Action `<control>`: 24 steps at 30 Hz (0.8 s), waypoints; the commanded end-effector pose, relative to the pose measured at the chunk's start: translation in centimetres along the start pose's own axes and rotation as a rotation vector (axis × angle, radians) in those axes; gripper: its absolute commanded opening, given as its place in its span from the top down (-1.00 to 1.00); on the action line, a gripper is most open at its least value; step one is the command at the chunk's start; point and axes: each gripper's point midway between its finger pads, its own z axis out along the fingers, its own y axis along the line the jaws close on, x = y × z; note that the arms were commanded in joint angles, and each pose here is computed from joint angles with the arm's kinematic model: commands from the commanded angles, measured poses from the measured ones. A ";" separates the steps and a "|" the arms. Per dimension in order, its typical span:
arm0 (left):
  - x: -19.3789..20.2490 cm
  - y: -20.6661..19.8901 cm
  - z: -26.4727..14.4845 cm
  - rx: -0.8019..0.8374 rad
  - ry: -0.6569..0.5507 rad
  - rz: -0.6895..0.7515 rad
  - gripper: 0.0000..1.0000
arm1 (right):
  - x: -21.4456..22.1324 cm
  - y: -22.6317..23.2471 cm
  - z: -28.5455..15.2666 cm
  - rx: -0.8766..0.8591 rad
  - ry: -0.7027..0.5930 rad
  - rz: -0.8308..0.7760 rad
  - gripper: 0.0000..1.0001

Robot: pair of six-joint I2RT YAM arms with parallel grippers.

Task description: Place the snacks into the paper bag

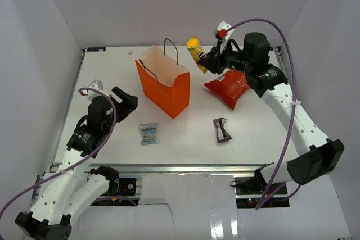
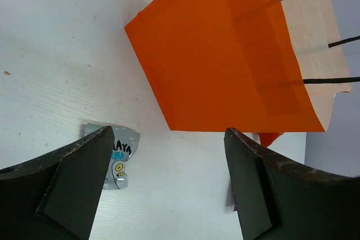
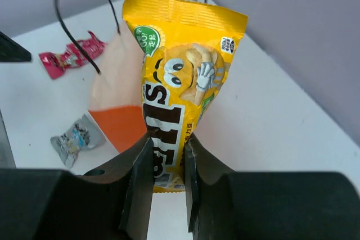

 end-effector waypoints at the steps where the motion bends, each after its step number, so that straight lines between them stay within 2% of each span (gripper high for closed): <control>1: -0.8 -0.9 -0.1 0.033 -0.026 0.009 -0.80 | -3.3 3.2 1.8 -0.126 -0.055 -0.084 0.42; 2: -0.9 -1.0 -0.1 0.035 -0.026 0.013 -0.80 | -5.1 3.7 1.9 -0.132 -0.082 -0.108 0.42; 5: -1.1 -1.1 -0.2 0.037 -0.026 0.030 -0.79 | -6.3 5.6 3.5 -0.162 -0.091 -0.139 0.41; 9: -1.3 -1.2 -0.5 0.038 -0.028 0.044 -0.75 | -6.1 6.7 6.5 -0.158 -0.078 -0.158 0.39; 14: -1.1 -0.8 -0.6 0.019 -0.018 0.043 -0.74 | -5.3 6.1 9.7 -0.118 -0.048 -0.090 0.36; 19: -0.4 0.0 -0.7 -0.007 0.001 0.035 -0.74 | -2.5 4.8 12.4 -0.061 0.007 -0.078 0.33; 22: -0.3 0.3 -0.8 -0.015 0.002 0.028 -0.74 | -1.3 4.5 13.0 -0.056 0.035 -0.085 0.28; 24: -0.4 0.3 -0.8 -0.016 0.003 0.028 -0.74 | -0.7 4.6 13.2 -0.063 0.049 -0.084 0.05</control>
